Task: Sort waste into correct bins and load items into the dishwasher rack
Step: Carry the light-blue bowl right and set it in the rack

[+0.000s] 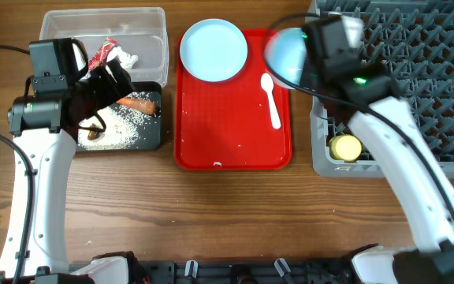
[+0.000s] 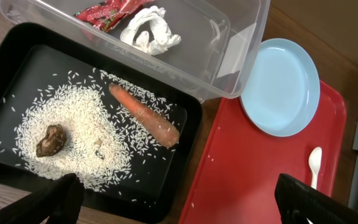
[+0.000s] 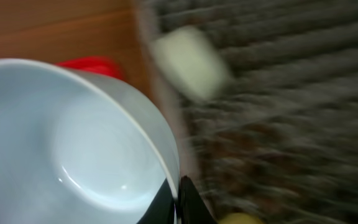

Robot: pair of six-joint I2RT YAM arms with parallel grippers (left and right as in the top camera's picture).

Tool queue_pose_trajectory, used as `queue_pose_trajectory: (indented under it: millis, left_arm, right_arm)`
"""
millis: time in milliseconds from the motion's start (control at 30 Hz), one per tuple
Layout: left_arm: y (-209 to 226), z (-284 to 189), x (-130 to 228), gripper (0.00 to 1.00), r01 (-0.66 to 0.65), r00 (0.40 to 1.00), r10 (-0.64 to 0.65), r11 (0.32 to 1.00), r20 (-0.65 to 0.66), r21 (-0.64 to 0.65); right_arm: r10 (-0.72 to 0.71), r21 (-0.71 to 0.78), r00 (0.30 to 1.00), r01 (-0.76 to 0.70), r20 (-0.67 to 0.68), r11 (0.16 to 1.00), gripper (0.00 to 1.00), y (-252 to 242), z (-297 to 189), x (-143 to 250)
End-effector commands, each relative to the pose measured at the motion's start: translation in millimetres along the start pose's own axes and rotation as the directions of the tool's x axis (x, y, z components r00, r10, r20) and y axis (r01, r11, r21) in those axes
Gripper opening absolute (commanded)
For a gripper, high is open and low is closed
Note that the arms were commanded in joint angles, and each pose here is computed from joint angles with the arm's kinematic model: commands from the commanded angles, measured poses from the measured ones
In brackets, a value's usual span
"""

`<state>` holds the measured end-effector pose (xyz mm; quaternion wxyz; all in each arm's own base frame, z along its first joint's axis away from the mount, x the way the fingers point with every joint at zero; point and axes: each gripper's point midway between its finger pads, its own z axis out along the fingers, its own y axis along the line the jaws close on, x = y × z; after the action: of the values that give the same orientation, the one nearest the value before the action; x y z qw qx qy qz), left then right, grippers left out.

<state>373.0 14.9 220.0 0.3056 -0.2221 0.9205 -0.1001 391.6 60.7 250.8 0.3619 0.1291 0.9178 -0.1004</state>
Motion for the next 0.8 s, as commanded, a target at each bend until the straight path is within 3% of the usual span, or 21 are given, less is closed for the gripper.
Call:
queue_pose_trajectory:
  millis: [0, 100, 167, 233, 433, 567, 633, 767]
  left_arm:
    - [-1.4, -7.8, -8.1, 1.00, -0.006, 0.999, 0.005, 1.000, 0.031, 0.002]
    - [-1.4, -7.8, -8.1, 1.00, -0.006, 0.999, 0.005, 1.000, 0.031, 0.002]
    - [-1.4, -7.8, -8.1, 1.00, -0.006, 0.999, 0.006, 1.000, 0.031, 0.002]
    - [-1.4, -7.8, -8.1, 1.00, -0.006, 0.999, 0.005, 1.000, 0.031, 0.002]
    - [-1.4, -7.8, -8.1, 1.00, -0.006, 0.999, 0.005, 1.000, 0.031, 0.002]
    - [-1.4, -7.8, -8.1, 1.00, -0.006, 0.999, 0.006, 1.000, 0.031, 0.002]
    - [-1.4, -7.8, -8.1, 1.00, -0.006, 0.999, 0.005, 1.000, 0.031, 0.002]
    - [-1.4, -7.8, -8.1, 1.00, -0.006, 0.999, 0.006, 1.000, 0.031, 0.002]
  right_arm:
    - [-0.159, 0.517, 0.985, 0.102, 0.067, 0.850, 0.04, -96.0, -19.4, -14.3]
    - [-0.323, 0.668, 0.941, 0.302, -0.096, 0.680, 0.04, -127.3, -20.4, -4.2]
    - [-0.420, 0.658, 0.881, 0.452, -0.220, 0.603, 0.04, -130.0, -10.8, 1.1]
    - [-0.524, 0.602, 0.774, 0.618, -0.355, 0.505, 0.04, -127.1, 3.9, 4.6]
    - [-0.664, 0.518, 0.603, 0.776, -0.441, 0.361, 0.04, -97.1, 49.4, -10.9]
    - [-0.742, 0.362, 0.320, 0.925, -0.589, 0.112, 0.04, -90.7, 77.3, -17.2]
    - [-0.724, 0.367, 0.315, 0.926, -0.613, 0.092, 0.04, -95.6, 79.4, -19.2]
    - [-0.712, 0.420, 0.411, 0.890, -0.570, 0.177, 0.05, -96.2, 81.8, -16.5]
